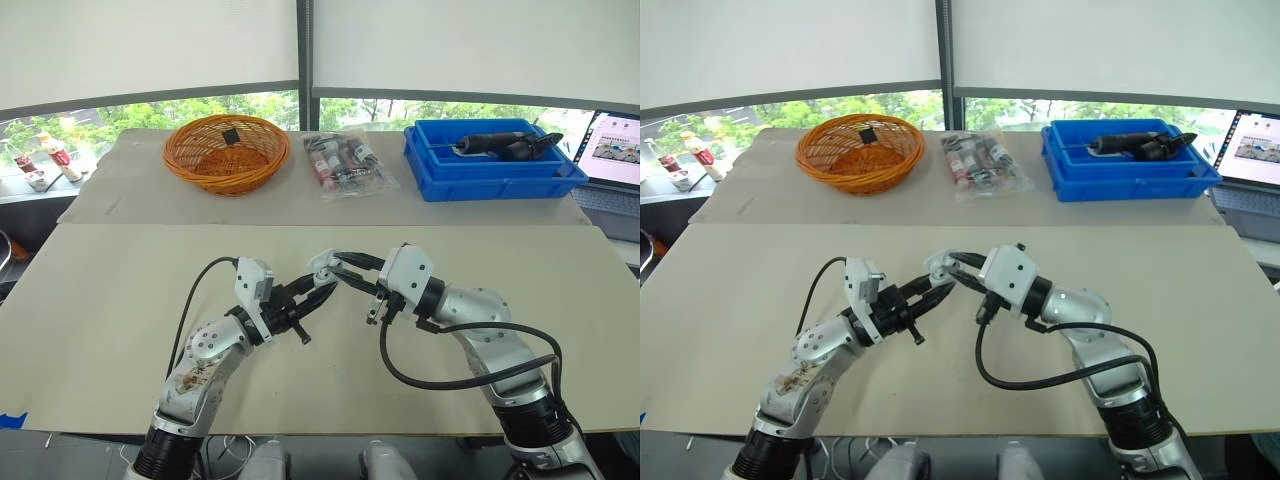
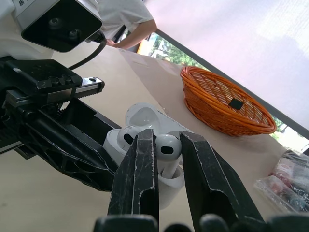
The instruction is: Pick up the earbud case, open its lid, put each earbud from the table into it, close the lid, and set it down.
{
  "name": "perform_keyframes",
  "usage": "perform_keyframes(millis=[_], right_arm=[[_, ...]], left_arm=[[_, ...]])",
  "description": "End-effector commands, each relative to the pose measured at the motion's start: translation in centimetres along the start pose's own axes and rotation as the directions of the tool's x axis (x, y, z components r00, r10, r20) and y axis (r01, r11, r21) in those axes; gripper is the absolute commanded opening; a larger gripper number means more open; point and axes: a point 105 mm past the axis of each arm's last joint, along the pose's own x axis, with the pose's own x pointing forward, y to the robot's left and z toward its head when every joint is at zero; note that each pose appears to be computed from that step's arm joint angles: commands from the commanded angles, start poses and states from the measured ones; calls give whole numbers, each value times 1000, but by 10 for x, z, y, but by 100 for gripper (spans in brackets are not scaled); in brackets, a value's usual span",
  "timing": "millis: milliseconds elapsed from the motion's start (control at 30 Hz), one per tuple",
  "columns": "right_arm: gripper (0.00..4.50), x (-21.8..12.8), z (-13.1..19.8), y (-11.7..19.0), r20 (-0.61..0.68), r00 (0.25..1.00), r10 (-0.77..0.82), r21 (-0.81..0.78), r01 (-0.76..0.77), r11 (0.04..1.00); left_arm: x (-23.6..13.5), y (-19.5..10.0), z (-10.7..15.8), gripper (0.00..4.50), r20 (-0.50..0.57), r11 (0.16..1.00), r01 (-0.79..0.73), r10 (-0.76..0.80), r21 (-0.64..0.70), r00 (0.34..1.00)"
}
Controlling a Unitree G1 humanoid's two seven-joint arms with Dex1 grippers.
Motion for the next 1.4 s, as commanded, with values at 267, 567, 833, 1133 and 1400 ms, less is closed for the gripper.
perform_keyframes(millis=[267,567,833,1133,1400], right_arm=[[309,-15,18,-11,16,1000,-20,81,19,996],[309,-88,14,-38,-276,961,11,94,16,995],[255,-105,14,-35,-391,903,176,163,-121,979],[0,-80,16,-6,-328,851,410,337,-300,892],[0,-83,25,9,-296,810,506,419,-366,831]], left_arm=[[1,-3,16,58,53,999,19,-21,43,998],[5,-30,1,58,-20,941,334,-335,-49,942],[12,-61,-7,58,-64,768,635,-640,-88,765],[22,-62,-7,58,-61,737,673,-675,-60,735],[25,-62,-9,58,-57,752,656,-659,-69,750]])
